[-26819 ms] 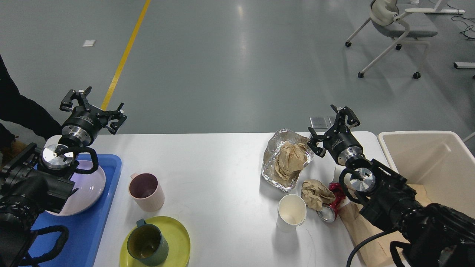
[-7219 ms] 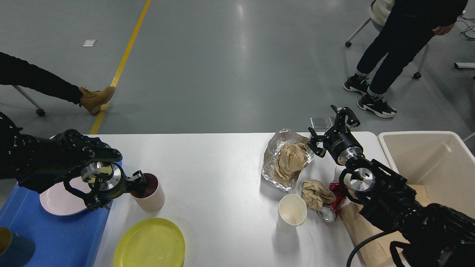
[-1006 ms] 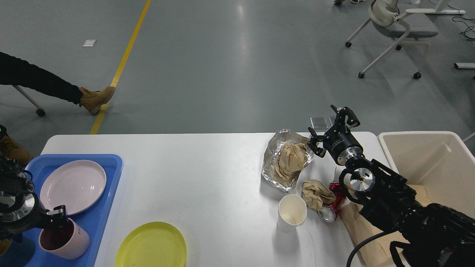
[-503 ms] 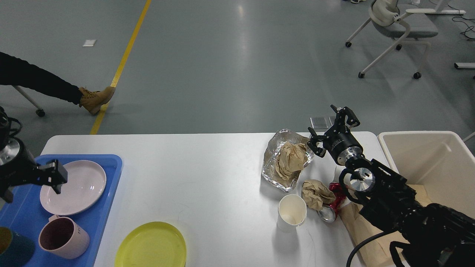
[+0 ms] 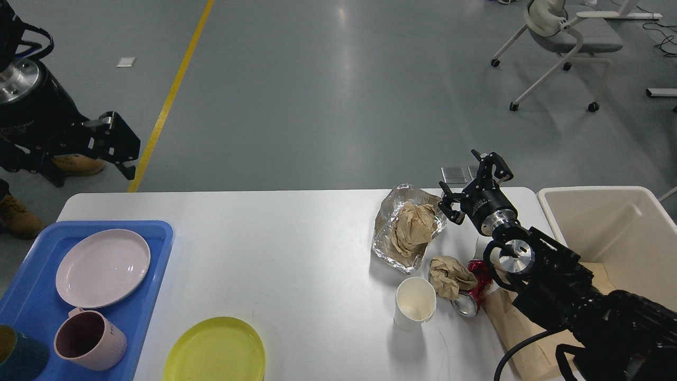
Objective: Tidy desktop
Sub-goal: 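Raise the left gripper away from the pink cup, then lower the left gripper toward the yellow plate's rim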
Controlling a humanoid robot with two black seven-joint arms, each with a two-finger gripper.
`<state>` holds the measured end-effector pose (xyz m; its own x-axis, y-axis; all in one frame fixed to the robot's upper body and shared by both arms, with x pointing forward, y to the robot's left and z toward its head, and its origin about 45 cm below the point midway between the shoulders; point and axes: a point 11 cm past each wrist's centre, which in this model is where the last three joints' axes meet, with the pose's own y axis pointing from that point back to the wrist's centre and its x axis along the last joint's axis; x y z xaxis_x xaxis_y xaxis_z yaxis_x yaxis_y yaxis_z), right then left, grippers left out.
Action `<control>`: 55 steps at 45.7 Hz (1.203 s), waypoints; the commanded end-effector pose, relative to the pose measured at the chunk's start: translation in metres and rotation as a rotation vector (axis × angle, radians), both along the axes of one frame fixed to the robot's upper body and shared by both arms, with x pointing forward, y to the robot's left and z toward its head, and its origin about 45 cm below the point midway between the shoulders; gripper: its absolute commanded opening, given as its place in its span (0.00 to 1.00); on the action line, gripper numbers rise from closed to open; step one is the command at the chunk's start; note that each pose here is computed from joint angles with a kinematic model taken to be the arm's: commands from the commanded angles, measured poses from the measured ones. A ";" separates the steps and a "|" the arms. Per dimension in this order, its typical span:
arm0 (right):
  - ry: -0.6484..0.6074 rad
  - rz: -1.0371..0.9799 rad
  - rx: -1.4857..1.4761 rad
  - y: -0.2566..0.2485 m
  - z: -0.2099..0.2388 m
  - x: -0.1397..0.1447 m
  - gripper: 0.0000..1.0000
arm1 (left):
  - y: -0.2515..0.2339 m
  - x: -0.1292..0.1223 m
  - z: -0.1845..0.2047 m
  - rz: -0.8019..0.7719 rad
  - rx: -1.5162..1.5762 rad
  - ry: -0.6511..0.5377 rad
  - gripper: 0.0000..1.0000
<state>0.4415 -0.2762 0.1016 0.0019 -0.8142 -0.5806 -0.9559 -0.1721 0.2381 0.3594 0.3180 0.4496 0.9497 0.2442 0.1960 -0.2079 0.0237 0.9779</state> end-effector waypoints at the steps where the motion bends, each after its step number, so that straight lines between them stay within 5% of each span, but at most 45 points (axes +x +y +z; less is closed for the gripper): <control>1: 0.000 -0.001 0.000 0.000 0.000 0.000 1.00 | -0.019 -0.003 0.022 -0.022 -0.029 -0.045 0.94; 12: 0.000 0.000 -0.001 0.000 0.000 0.000 1.00 | -0.040 -0.018 0.004 -0.059 -0.061 0.019 0.92; 26: 0.000 0.001 -0.001 0.000 0.000 0.000 1.00 | -0.025 -0.020 -0.061 0.099 -0.037 -0.205 0.92; 55: 0.000 0.001 -0.002 0.000 0.000 0.000 1.00 | -0.018 -0.060 -0.206 0.156 -0.167 0.259 0.94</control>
